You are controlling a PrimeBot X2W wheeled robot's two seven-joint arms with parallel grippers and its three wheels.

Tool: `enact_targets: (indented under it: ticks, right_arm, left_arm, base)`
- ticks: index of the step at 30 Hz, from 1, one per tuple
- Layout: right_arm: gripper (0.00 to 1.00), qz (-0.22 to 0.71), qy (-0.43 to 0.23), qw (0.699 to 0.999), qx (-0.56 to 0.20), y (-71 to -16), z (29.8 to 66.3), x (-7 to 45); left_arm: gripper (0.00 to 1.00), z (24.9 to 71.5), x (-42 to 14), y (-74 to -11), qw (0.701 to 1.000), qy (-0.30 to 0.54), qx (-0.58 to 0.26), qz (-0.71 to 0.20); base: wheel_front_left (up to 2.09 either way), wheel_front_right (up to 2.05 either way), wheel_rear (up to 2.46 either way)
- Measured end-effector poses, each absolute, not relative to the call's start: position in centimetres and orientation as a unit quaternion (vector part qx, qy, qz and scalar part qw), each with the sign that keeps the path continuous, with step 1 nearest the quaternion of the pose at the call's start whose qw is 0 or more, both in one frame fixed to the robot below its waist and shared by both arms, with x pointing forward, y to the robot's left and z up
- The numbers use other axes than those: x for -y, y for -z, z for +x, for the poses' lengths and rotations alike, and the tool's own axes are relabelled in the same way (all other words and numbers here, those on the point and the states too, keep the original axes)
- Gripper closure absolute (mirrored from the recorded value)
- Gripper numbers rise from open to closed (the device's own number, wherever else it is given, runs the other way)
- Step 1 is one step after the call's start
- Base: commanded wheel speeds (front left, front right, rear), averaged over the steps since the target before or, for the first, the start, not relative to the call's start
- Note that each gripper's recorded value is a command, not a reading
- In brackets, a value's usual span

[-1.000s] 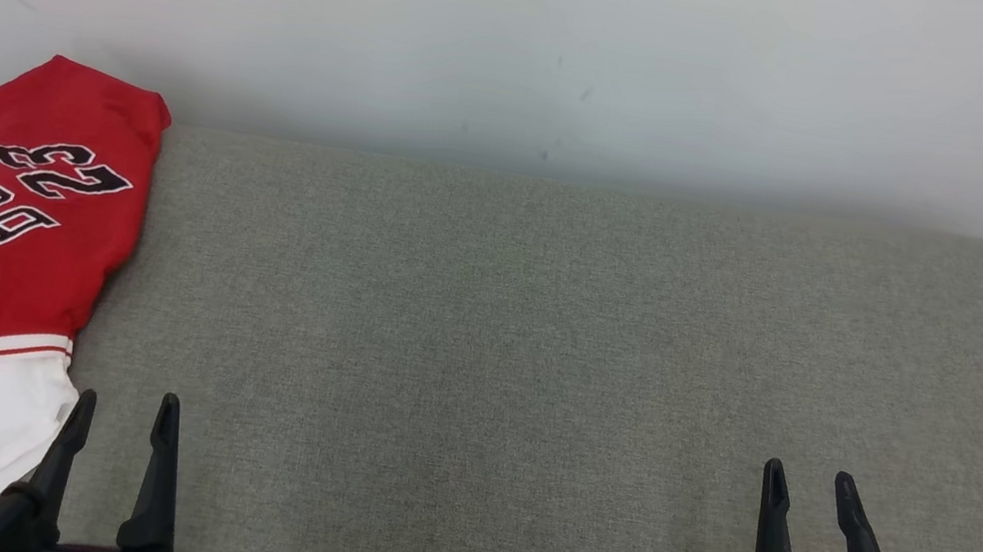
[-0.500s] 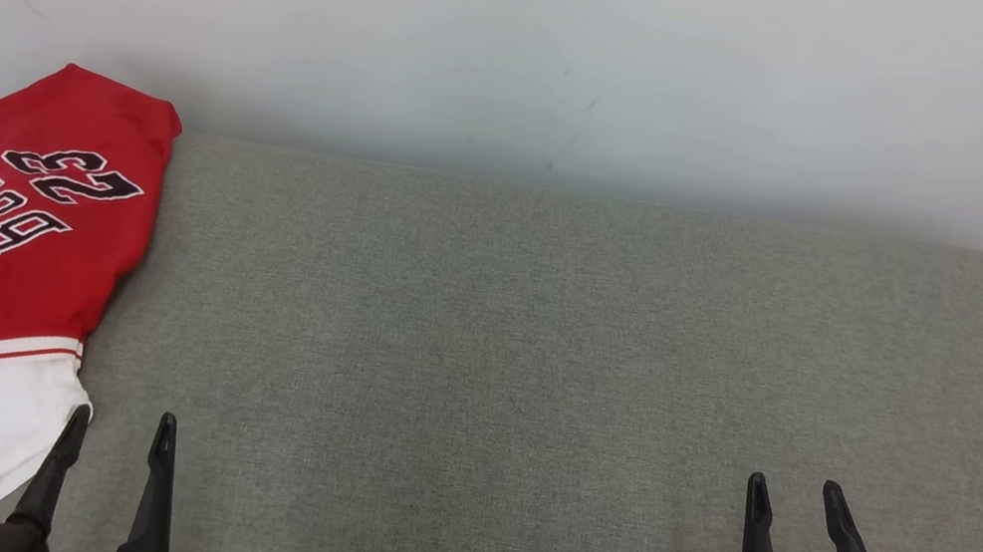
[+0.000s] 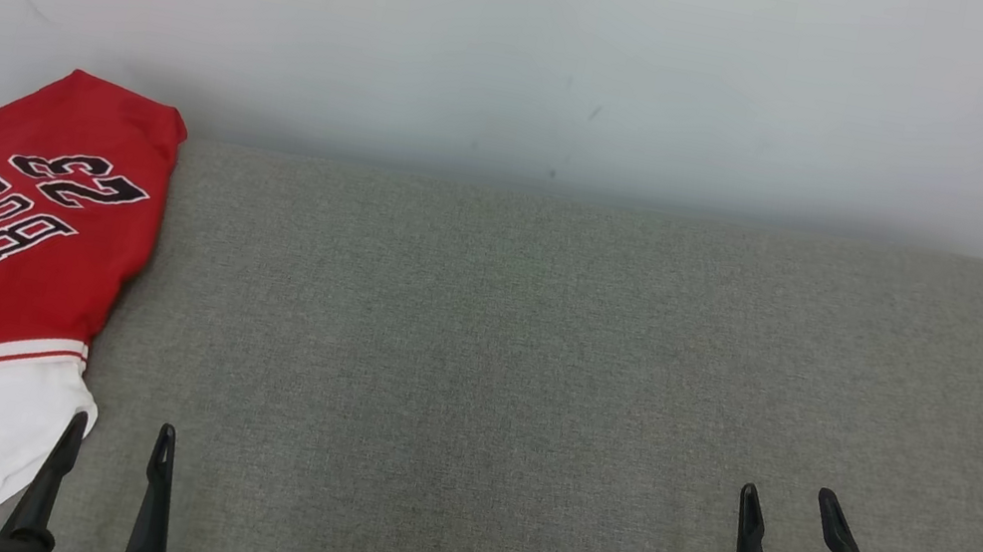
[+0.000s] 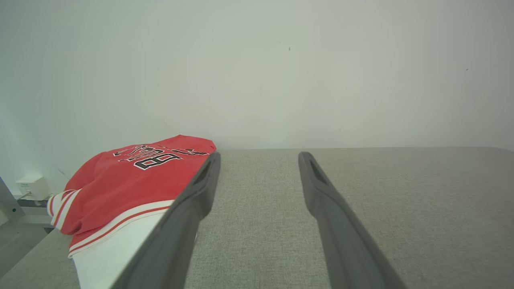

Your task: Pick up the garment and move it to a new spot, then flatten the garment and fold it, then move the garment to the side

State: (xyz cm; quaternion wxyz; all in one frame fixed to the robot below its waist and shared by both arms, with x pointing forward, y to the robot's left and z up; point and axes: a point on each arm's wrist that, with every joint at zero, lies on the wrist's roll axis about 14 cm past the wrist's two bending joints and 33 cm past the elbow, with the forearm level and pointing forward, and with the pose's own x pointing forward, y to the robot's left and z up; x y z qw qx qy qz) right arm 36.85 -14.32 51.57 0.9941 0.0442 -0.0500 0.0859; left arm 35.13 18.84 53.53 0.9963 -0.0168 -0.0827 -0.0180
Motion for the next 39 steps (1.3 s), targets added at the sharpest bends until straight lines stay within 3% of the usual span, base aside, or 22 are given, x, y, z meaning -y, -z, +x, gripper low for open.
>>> enact_targets:
  ticks: [39]
  right_arm:
    - [0.00, 0.050, -0.094, 0.994, 0.024, -51.2, 37.1, 13.8]
  left_arm:
    - [0.00, 34.3, -20.0, -52.6, 0.997, 0.002, 0.061, -0.043]
  base:
    - [0.00, 0.00, 0.00]
